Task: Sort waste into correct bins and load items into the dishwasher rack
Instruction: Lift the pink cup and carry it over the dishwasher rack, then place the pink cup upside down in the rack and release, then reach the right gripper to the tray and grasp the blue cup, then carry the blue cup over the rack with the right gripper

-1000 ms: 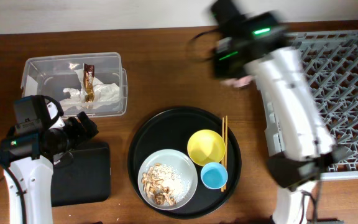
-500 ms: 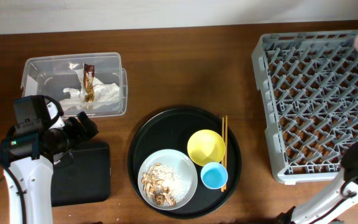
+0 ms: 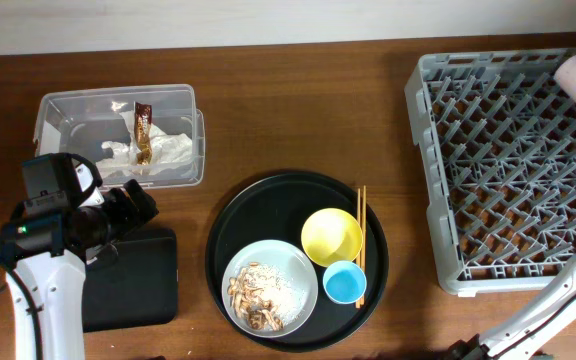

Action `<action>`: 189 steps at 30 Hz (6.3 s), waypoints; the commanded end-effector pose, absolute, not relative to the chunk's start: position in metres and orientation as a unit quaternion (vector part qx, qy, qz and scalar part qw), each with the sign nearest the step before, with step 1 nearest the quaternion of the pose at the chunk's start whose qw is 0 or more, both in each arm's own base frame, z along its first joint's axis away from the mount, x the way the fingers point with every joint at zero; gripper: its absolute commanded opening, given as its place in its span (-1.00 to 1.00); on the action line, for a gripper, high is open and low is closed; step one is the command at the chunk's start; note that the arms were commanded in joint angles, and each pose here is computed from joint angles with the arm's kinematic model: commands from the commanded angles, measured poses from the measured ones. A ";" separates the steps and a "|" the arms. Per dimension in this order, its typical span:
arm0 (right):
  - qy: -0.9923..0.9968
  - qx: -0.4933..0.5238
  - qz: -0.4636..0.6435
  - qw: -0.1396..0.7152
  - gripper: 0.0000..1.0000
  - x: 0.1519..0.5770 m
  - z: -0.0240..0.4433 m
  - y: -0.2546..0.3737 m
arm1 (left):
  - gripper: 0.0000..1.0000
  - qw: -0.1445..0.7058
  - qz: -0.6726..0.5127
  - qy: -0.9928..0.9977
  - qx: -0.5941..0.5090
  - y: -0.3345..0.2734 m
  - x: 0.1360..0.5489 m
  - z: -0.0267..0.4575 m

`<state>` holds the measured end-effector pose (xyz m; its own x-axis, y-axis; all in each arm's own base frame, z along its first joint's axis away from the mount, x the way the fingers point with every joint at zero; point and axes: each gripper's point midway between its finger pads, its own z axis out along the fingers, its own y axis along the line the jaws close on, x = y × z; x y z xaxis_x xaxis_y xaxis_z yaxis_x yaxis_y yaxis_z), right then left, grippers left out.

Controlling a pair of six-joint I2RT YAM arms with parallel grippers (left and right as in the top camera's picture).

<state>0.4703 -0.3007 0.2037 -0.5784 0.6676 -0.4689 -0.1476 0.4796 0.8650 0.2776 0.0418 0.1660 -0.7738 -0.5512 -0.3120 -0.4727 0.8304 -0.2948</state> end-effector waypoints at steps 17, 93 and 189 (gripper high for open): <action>0.774 0.171 0.433 0.429 -0.92 0.483 0.151 -0.318 | 0.99 0.209 -0.099 0.932 -0.280 0.044 0.279 0.175; 0.994 -0.017 0.096 0.047 0.52 0.160 0.215 0.141 | 0.99 0.209 -0.099 0.932 -0.280 0.044 0.279 0.175; 0.796 0.243 0.476 0.284 -0.92 0.487 0.132 -0.234 | 0.99 0.209 -0.100 0.932 -0.280 0.044 0.279 0.175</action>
